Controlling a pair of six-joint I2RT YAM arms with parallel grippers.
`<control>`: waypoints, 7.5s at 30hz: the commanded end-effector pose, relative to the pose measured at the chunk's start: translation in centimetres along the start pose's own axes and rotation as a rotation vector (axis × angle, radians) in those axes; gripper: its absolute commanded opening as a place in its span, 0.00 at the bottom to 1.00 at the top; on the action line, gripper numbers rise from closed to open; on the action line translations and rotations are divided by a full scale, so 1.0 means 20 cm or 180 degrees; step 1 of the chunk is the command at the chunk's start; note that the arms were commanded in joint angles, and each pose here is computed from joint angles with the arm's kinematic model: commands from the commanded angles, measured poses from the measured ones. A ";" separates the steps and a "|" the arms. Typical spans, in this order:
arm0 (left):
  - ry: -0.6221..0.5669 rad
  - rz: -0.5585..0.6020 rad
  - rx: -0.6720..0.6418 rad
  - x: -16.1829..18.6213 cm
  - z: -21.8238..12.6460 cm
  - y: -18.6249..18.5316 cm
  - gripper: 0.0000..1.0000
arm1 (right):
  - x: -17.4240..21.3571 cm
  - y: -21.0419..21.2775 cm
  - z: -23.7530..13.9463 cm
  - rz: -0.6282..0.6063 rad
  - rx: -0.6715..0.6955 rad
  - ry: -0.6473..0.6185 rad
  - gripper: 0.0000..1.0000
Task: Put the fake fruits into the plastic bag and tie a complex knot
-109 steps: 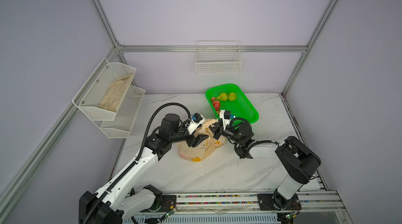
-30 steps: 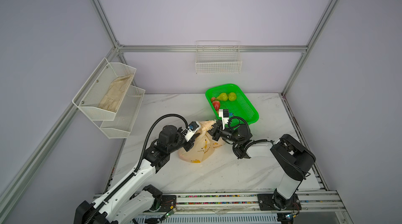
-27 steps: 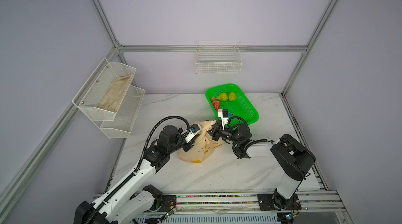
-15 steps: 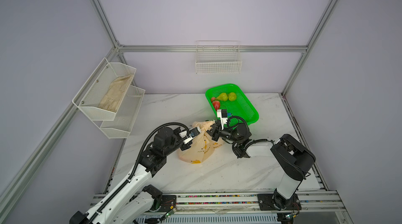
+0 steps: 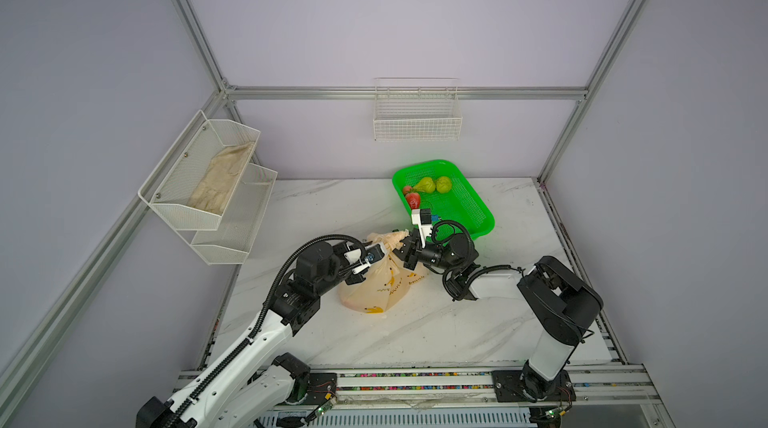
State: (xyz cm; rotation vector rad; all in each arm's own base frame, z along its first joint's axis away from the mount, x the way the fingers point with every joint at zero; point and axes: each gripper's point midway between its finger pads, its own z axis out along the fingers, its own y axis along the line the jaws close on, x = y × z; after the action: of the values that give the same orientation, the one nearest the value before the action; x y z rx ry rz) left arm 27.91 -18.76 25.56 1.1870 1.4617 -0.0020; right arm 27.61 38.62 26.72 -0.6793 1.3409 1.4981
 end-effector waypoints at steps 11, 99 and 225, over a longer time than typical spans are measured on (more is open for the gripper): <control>-0.0502 0.0034 -0.0190 -0.23 -0.07 0.12 0.18 | -0.09 0.08 0.03 -0.0205 -0.0133 -0.0058 0.00; -0.0558 -0.0217 0.0097 -0.21 -0.05 0.02 0.10 | -0.16 0.10 0.03 -0.0069 -0.0035 -0.0126 0.00; -0.0618 -0.0016 0.0004 -0.28 -0.09 0.20 0.15 | -0.09 0.10 0.06 -0.0181 -0.0240 0.0170 0.00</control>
State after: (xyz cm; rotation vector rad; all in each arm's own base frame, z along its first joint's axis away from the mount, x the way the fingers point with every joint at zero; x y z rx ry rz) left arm 27.67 -19.21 26.51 1.2017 1.4297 -0.1661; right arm 27.11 39.43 27.04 -0.7841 1.3786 1.5154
